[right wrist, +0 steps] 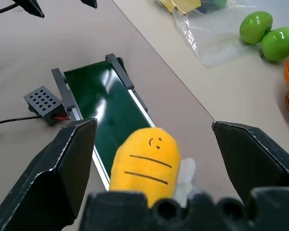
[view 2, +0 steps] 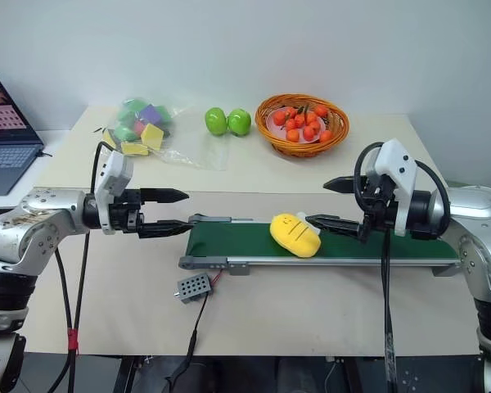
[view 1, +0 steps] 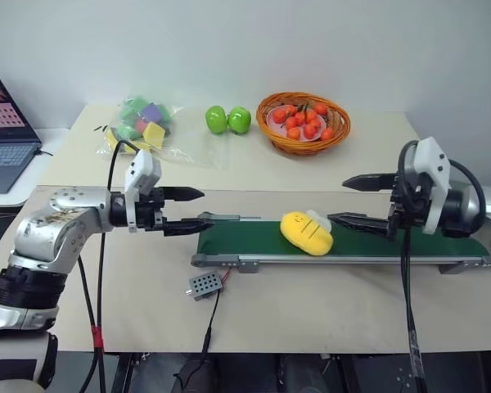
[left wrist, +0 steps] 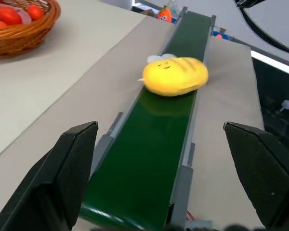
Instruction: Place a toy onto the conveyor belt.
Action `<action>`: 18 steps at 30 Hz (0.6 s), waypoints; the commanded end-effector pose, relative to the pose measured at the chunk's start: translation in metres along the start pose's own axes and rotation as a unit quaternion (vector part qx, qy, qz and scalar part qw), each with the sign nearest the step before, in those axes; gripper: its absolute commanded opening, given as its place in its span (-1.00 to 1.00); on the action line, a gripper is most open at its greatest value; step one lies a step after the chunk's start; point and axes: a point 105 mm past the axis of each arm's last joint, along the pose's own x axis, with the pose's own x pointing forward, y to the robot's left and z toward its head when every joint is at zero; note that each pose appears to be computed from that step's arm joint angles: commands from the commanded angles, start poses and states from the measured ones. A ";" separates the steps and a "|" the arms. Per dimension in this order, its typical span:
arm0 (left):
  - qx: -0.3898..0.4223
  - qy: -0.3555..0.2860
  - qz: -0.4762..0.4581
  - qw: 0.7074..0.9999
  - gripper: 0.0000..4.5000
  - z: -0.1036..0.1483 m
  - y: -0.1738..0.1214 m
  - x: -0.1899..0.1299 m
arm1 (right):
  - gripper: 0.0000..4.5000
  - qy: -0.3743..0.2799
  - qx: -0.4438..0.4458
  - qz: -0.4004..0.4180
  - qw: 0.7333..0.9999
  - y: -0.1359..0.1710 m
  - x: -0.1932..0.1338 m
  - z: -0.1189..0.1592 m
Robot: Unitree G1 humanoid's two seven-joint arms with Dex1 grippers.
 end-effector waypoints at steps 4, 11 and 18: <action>0.034 -0.024 0.028 0.999 0.99 0.024 0.009 -0.003 | 1.00 -0.040 -0.017 -0.009 0.999 0.000 -0.009 0.022; 0.042 -0.053 0.032 0.997 0.99 0.044 0.005 0.004 | 1.00 -0.081 0.002 -0.008 0.997 -0.001 -0.003 0.027; 0.042 -0.054 0.034 0.997 0.99 0.049 0.004 0.006 | 1.00 -0.082 0.000 -0.008 0.997 -0.002 0.001 0.028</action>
